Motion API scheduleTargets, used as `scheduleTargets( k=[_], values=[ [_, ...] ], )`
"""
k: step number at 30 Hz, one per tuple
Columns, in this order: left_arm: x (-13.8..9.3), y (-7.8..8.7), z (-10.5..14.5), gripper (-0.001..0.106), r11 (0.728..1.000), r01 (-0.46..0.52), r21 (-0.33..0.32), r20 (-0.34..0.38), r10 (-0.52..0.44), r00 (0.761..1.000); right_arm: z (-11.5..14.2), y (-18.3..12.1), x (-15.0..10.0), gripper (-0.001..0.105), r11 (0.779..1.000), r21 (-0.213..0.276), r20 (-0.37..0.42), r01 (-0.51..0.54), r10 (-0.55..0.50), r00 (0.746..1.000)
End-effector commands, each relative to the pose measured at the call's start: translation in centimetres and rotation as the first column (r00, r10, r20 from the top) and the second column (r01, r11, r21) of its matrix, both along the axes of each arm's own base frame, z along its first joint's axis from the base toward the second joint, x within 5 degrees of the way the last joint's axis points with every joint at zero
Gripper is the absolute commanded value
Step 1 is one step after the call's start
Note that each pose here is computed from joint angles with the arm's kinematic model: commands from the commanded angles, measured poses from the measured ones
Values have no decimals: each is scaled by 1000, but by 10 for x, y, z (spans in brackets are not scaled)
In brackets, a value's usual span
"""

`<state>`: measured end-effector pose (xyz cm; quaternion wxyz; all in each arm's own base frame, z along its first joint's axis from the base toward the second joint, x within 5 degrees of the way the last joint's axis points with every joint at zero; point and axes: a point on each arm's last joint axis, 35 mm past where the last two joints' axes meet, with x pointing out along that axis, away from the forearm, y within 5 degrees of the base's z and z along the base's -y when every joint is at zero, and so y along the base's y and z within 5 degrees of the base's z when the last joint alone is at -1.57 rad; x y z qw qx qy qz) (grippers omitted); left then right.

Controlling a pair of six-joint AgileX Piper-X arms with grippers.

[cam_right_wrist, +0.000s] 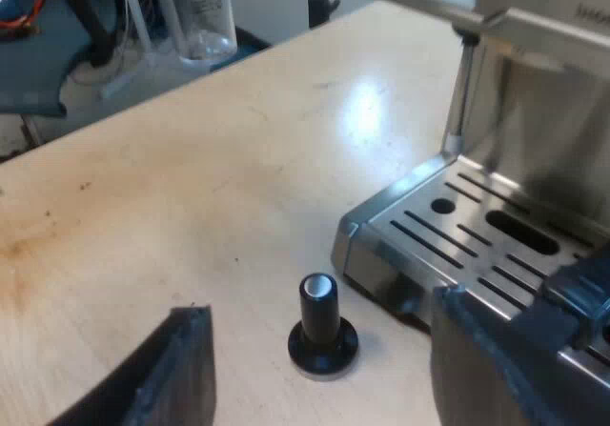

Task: Pour the beans into the coffee machine

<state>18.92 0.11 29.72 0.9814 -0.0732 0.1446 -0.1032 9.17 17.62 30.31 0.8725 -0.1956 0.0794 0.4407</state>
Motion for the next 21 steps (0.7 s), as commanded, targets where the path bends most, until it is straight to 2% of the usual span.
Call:
scheduleTargets(
  k=[1,9,14,21],
  values=[
    [6,-2,-2,12,998,64,1,19,-64,998,0,10,4,52,1000,30,20,-6,6,1000],
    [19,-1,-18,12,997,76,15,110,-77,991,-13,34,16,52,999,47,31,2,-3,1000],
    [26,-1,-36,12,997,76,13,96,-77,992,-22,46,22,52,996,80,9,28,-29,1000],
    [42,0,-61,12,997,71,6,60,-71,996,-37,57,27,52,999,44,-7,29,-29,1000]
  ],
)
